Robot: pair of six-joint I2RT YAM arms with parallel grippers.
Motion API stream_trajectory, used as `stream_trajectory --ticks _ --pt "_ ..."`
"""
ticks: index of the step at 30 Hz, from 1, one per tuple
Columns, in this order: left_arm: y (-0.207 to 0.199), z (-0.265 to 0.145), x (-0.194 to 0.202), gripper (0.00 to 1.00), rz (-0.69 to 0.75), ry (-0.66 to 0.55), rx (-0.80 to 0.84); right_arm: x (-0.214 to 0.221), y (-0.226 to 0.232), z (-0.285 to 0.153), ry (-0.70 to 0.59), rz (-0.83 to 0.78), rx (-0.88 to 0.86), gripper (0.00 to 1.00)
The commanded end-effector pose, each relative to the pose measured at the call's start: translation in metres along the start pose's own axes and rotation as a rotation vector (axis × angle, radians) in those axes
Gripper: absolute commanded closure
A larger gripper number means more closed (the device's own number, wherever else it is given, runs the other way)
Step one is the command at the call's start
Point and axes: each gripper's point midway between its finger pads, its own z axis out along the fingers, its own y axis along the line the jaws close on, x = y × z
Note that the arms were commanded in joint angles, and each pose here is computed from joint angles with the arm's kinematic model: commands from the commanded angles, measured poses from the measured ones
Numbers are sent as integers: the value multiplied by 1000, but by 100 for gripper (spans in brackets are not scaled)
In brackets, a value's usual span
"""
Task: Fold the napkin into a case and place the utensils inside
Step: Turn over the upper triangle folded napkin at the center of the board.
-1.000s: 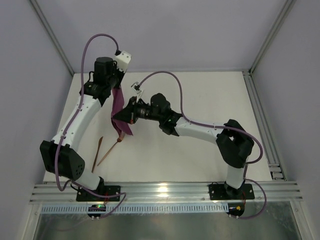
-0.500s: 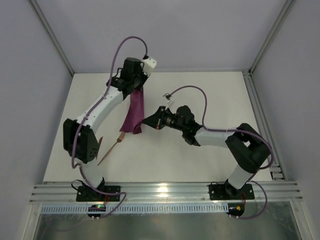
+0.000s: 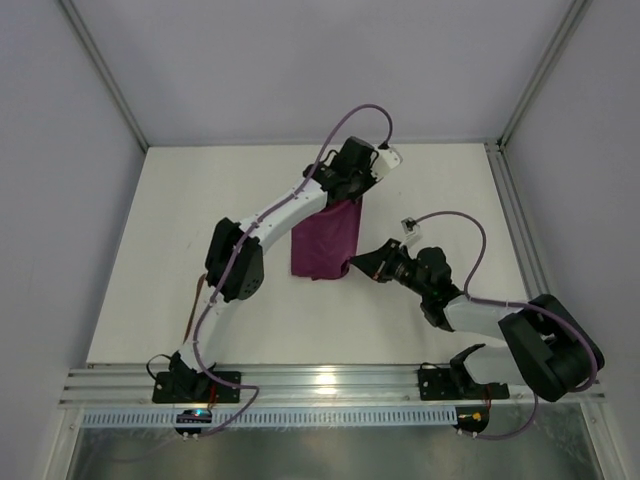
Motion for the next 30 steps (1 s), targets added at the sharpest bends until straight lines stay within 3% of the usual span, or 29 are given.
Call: stream_trajectory --ticks 1,7,21,23,24,28,30 --pt "-1 12 -28 100 42 -80 -38 20 -6 -21 47 2 4 97" --pt "-49 46 -18 100 55 -50 37 24 -42 -43 4 20 134 97" --pt "-124 81 10 100 87 5 143 67 -95 -78 70 132 359 96" --pt "-126 83 9 100 85 -1 142 71 -101 -81 82 146 394 90" --pt "-129 83 10 99 84 1 145 70 -100 -81 78 147 396 81" --pt "-132 83 8 91 72 -1 153 65 -101 -87 66 140 440 62" --pt "-134 80 6 88 67 -4 162 64 -105 -93 64 135 481 58"
